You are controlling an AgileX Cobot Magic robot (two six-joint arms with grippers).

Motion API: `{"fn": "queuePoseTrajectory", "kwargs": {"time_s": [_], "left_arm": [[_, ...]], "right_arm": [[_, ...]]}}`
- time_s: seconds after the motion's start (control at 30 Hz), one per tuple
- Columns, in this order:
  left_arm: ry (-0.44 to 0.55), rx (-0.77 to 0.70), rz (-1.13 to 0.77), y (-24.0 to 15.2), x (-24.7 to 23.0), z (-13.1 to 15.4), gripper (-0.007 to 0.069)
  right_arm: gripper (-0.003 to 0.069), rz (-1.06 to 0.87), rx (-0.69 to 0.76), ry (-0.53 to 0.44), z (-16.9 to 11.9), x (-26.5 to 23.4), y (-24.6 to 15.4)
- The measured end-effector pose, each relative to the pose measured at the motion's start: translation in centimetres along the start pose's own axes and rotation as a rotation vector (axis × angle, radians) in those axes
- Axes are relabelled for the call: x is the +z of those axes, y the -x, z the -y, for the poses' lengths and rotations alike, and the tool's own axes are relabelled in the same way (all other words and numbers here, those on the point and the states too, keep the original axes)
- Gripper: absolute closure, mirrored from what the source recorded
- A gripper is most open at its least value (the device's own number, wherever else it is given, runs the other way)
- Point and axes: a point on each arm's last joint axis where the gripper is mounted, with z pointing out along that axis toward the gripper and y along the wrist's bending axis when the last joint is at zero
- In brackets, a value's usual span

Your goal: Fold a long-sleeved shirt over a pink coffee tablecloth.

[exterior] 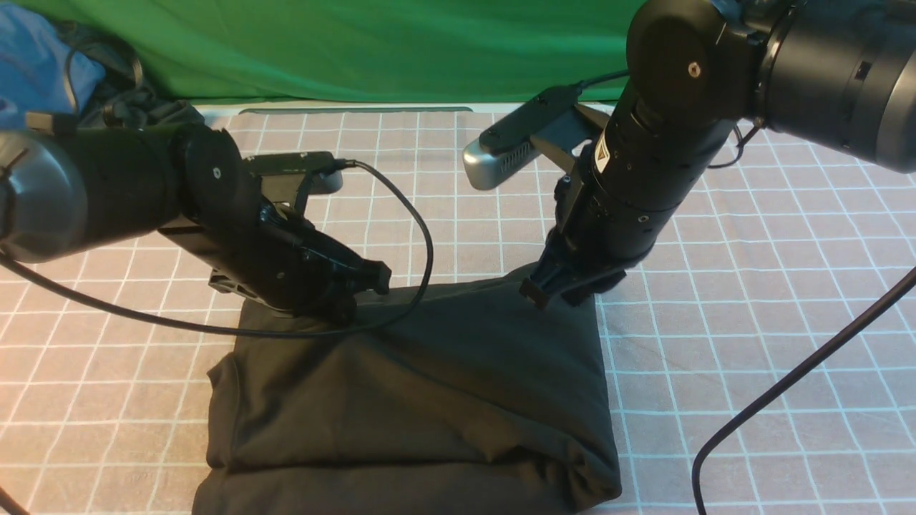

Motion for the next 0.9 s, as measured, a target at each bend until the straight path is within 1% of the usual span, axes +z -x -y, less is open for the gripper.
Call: {"fn": "queuePoseTrajectory", "kwargs": {"time_s": [0.03,0.23,0.27,0.3,0.33,0.4,0.47,0.5,0.6,0.63,0.7,0.8,0.9], "left_arm": [[0.003,0.003,0.001,0.0,0.0,0.0,0.0557],[0.033,0.008,0.057,0.8,-0.1,-0.3,0.0319],[0.034,0.0,0.057,0.8,-0.2,-0.3,0.0305],[0.04,-0.022,0.049,0.9,-0.3,-0.3,0.0273],[0.047,-0.039,0.032,0.9,-0.5,-0.3,0.0257],[0.055,-0.054,-0.001,0.8,-1.0,-0.3,0.0251],[0.061,-0.067,-0.031,0.6,-2.2,-0.2,0.0299],[0.06,-0.07,-0.035,0.4,-3.1,-0.1,0.0345],[0.044,-0.08,0.001,0.2,-5.7,0.3,0.0525],[0.035,-0.084,0.013,0.2,-6.5,0.5,0.0564],[0.007,-0.096,0.031,-0.1,-8.2,0.9,0.06],[-0.019,-0.113,0.029,-0.6,-9.2,1.2,0.061],[-0.021,-0.104,-0.017,-2.4,-8.8,1.0,0.0611]], "right_arm": [[0.0568,-0.011,-0.005,0.01,-0.1,0.0,-0.1],[0.0585,-0.082,-0.028,0.164,-1.4,0.6,-0.8],[0.0586,-0.084,-0.028,0.169,-1.5,0.7,-0.8],[0.0594,-0.094,-0.031,0.199,-1.7,1.1,-0.9],[0.0599,-0.104,-0.03,0.22,-1.9,1.5,-1.0],[0.0603,-0.116,-0.037,0.24,-2.3,2.1,-1.2],[0.0604,-0.136,-0.054,0.257,-3.0,3.1,-1.4],[0.0604,-0.144,-0.073,0.263,-3.5,3.7,-1.5],[0.0604,-0.163,-0.11,0.276,-4.7,4.9,-1.6],[0.0604,-0.168,-0.119,0.28,-5.1,5.3,-1.5],[0.0604,-0.182,-0.126,0.285,-5.6,6.0,-1.5],[0.0604,-0.218,-0.123,0.28,-5.6,6.9,-1.7],[0.0604,-0.285,-0.123,0.173,-4.6,7.4,-2.2]]}}
